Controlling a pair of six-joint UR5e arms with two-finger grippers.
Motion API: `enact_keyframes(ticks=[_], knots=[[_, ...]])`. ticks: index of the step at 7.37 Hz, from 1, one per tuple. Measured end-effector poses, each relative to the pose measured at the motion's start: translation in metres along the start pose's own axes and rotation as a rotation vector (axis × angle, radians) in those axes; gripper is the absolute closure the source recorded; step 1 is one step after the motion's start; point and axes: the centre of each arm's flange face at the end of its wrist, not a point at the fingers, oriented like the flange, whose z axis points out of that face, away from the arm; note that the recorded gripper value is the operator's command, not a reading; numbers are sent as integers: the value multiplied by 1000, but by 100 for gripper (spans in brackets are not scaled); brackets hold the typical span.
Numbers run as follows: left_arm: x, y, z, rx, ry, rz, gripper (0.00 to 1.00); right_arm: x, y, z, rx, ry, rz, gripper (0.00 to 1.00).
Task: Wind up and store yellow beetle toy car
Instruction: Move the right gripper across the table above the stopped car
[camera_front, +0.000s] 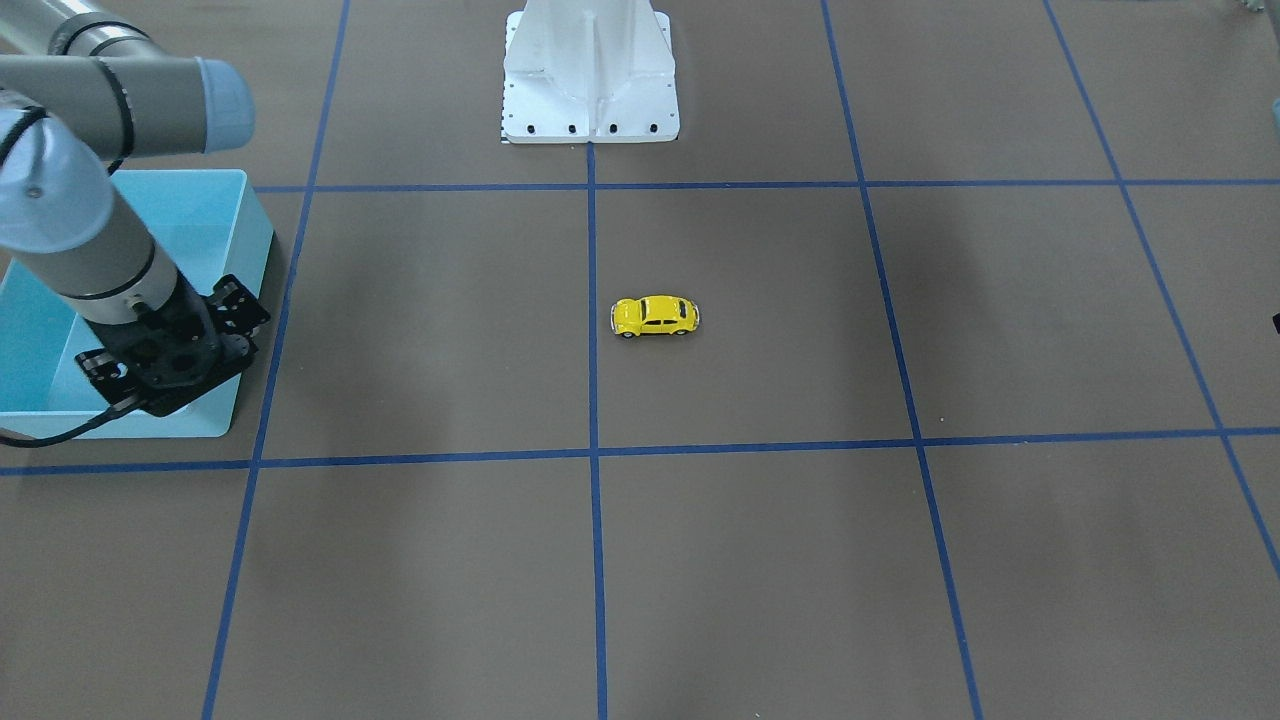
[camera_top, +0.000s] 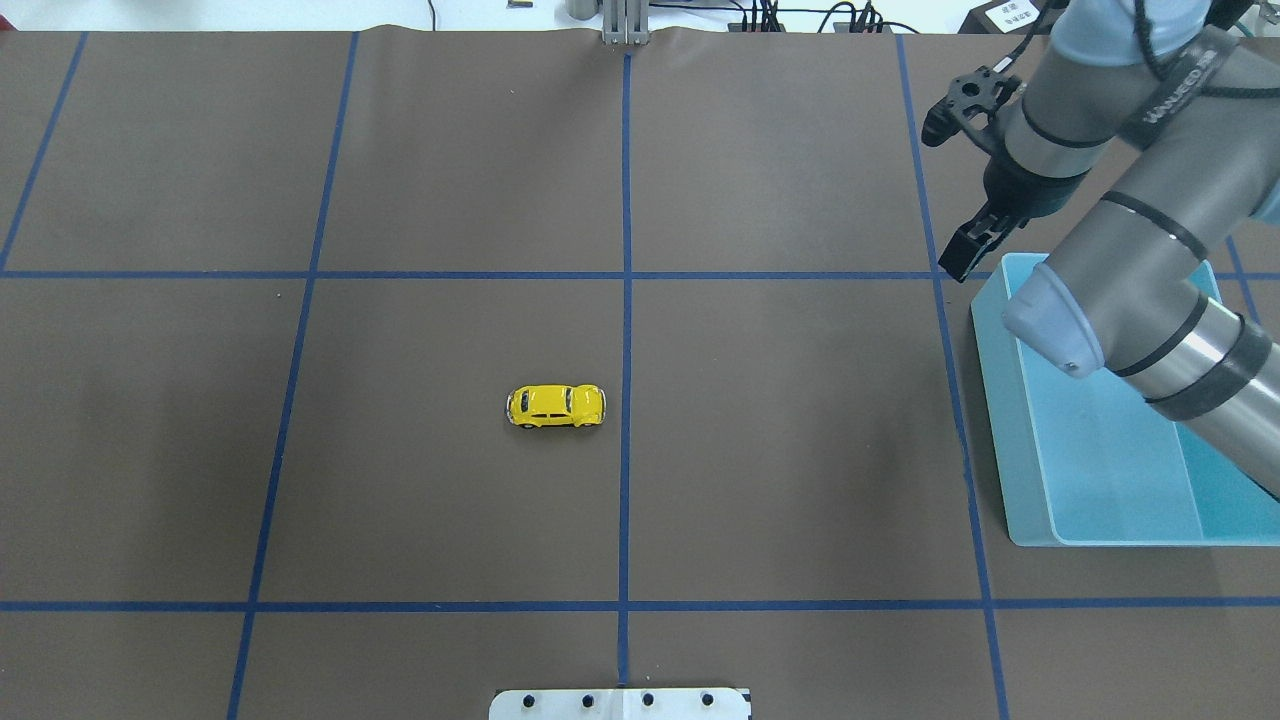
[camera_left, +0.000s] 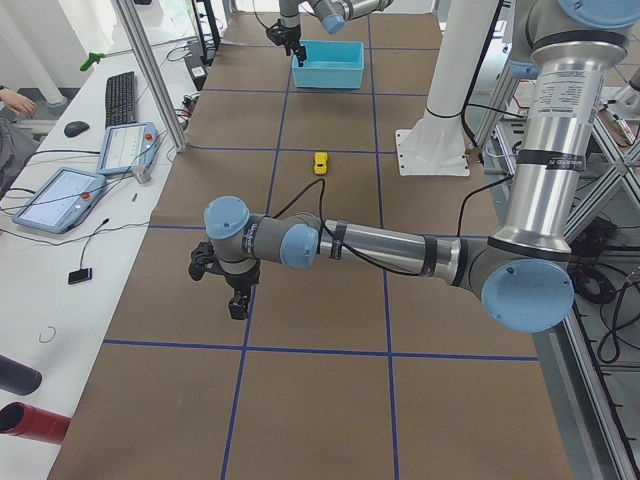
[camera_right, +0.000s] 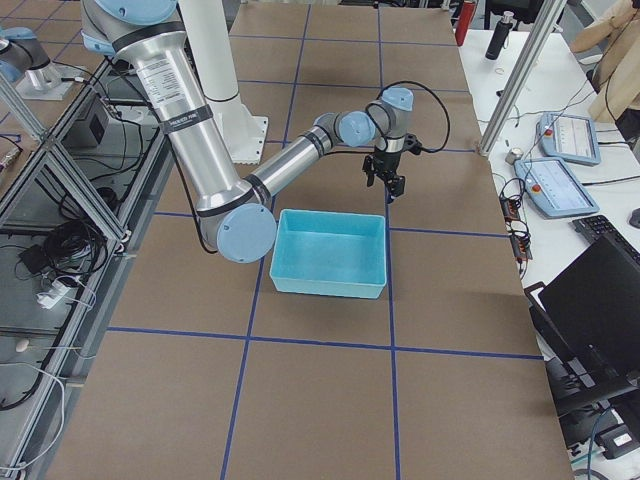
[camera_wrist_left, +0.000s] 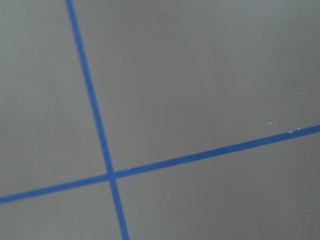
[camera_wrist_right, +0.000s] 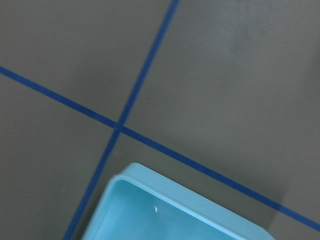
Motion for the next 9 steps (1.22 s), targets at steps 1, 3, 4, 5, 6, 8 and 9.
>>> enact_keyframes(ticks=[1, 3, 4, 5, 6, 8, 9], knots=[[-21, 10, -1, -8, -2, -59, 0, -31, -17, -17, 19, -28, -37, 1], [-49, 31, 2, -18, 15, -123, 0, -101, -46, -43, 88, -39, -142, 1], [-54, 39, 5, -26, 36, -139, 0, -147, -56, -44, 108, -49, -170, 0], [-60, 46, 8, -34, 50, -153, 0, -189, -65, -41, 138, -72, -184, 0], [-66, 55, 13, -41, 56, -165, 0, -214, -72, -39, 177, -95, -212, 0], [-73, 65, 18, -49, 58, -179, 0, -240, -81, -30, 196, -111, -279, 0], [-74, 67, 17, -48, 59, -182, 0, -249, -93, -23, 188, -108, -348, 0]])
